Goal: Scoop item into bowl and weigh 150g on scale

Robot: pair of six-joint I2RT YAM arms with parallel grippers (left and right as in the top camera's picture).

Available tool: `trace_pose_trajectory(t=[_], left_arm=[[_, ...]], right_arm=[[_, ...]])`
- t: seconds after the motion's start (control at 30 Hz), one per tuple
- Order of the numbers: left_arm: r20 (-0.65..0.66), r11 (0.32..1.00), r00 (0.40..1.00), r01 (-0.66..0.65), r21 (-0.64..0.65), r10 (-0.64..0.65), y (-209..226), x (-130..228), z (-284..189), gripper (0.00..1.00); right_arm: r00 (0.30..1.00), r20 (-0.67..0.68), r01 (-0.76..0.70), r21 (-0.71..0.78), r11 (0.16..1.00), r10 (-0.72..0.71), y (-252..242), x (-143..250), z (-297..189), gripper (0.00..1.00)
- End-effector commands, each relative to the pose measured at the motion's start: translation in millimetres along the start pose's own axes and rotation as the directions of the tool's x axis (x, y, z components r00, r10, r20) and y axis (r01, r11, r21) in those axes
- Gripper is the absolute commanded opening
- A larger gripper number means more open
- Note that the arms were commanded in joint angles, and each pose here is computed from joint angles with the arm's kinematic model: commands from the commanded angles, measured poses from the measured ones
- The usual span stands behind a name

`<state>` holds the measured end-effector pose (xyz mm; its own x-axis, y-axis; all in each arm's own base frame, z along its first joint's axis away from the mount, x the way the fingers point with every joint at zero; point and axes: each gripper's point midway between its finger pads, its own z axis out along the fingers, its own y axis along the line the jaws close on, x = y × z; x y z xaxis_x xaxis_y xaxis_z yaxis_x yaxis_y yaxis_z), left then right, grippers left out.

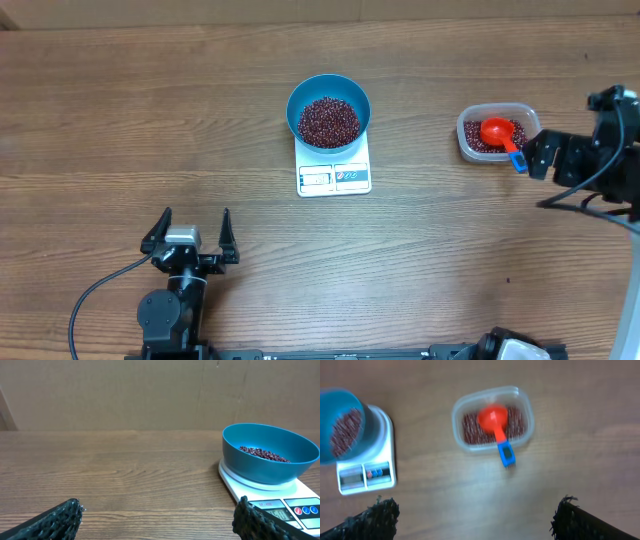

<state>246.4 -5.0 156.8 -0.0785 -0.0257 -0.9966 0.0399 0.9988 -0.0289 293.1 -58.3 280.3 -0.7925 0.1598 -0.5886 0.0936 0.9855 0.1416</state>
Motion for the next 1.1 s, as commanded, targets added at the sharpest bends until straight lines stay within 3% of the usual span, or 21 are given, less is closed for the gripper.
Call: trace_pose_trajectory(t=[0.0, 0.6, 1.07], left_arm=[[0.005, 1.000, 1.000, 0.010, -0.010, -0.010, 2, 0, 0, 1.00], [0.005, 1.000, 1.000, 0.010, -0.010, -0.010, 2, 0, 0, 1.00], [0.005, 1.000, 1.000, 0.010, -0.010, -0.010, 2, 0, 0, 1.00]], right_arm=[[0.994, 0.104, 0.042, -0.049, 0.998, -0.036, 15, -15, -20, 1.00], [0.951, 0.298, 0.136, -0.153, 0.979, -0.086, 39, -17, -20, 1.00], [0.907, 0.408, 0.172, -0.129, 0.977, -0.106, 39, -5, -11, 1.00]])
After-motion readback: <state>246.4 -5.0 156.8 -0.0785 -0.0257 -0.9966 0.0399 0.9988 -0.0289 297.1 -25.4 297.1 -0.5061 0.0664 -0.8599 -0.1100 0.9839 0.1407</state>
